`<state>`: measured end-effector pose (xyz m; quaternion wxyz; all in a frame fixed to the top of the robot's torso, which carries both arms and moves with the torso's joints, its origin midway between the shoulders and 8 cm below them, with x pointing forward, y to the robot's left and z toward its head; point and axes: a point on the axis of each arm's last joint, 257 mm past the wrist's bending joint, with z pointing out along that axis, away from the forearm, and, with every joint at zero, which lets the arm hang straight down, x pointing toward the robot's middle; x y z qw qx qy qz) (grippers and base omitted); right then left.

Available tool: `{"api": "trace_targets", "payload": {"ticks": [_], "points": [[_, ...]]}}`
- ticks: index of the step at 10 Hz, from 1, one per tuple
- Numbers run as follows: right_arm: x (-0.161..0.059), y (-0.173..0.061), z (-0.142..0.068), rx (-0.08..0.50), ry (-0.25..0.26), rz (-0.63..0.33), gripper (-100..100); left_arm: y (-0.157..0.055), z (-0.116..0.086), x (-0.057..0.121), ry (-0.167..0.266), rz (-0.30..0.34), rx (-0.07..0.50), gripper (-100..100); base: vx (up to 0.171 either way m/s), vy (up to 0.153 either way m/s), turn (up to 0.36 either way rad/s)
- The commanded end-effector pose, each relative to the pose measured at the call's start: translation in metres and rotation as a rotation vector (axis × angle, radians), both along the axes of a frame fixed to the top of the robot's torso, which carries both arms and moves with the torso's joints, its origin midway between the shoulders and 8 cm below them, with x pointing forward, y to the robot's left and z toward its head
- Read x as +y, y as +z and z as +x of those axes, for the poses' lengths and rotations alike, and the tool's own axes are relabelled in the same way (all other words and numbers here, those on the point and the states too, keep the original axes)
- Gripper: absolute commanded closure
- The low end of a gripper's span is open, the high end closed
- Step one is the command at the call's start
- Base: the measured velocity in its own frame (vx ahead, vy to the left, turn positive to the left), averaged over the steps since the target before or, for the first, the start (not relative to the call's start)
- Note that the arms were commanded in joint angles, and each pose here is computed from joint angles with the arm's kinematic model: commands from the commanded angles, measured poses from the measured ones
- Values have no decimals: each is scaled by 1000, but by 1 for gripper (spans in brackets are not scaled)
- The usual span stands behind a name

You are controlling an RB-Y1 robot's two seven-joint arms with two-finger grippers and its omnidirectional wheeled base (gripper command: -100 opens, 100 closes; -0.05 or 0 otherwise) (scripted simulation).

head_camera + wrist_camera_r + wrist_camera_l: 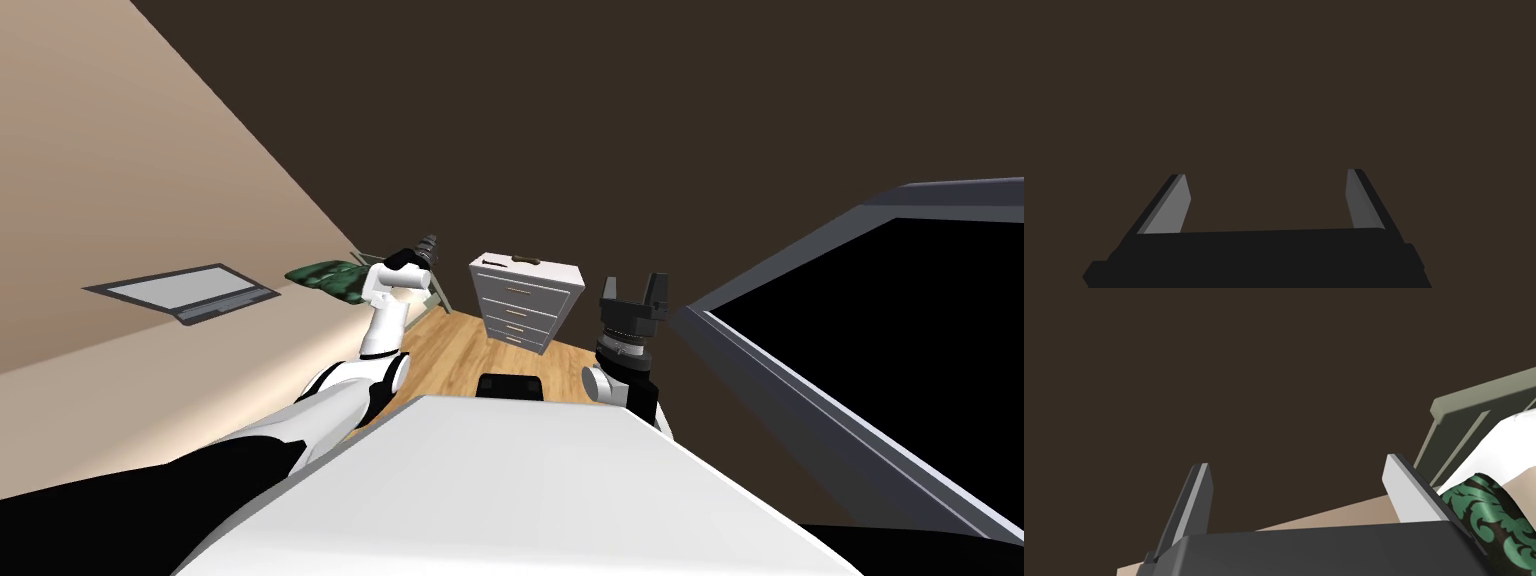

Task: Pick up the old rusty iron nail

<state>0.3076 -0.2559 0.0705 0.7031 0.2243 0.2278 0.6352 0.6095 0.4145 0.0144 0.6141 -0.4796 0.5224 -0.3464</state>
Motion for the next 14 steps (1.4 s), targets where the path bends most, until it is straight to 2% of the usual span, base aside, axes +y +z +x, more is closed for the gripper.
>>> {"api": "trace_targets", "payload": {"ticks": [1, 3, 4, 6, 7, 9, 10, 11, 14], "points": [[0, 0, 0, 0, 0, 0, 0, 3, 7, 8, 14, -5, 38, -100, 16, -24, -84], [0, 0, 0, 0, 0, 0, 0, -11, 5, 12, 30, -17, 89, -100, 18, -25, -30], [0, 0, 0, 0, 0, 0, 0, -6, 13, 18, 39, -19, 114, -100, 29, -43, -81], [0, 0, 0, 0, 0, 0, 0, -18, 10, 21, 53, -30, 161, -100, 23, -26, -27], [0, 0, 0, 0, 0, 0, 0, -12, 16, 27, 60, -32, 189, -100, 33, -35, -87], [0, 0, 0, 0, 0, 0, 0, -25, 13, 30, 74, -43, 236, -100, 27, -32, -24], [0, 0, 0, 0, 0, 0, 0, -21, 18, 35, 81, -45, 267, -100, 36, -47, -84], [0, 0, 0, 0, 0, 0, 0, -30, 15, 37, 89, -53, 297, -100, 45, -44, -51], [0, 0, 0, 0, 0, 0, 0, -37, 14, 45, 107, -65, 373, -100, 42, -39, -44]]}}
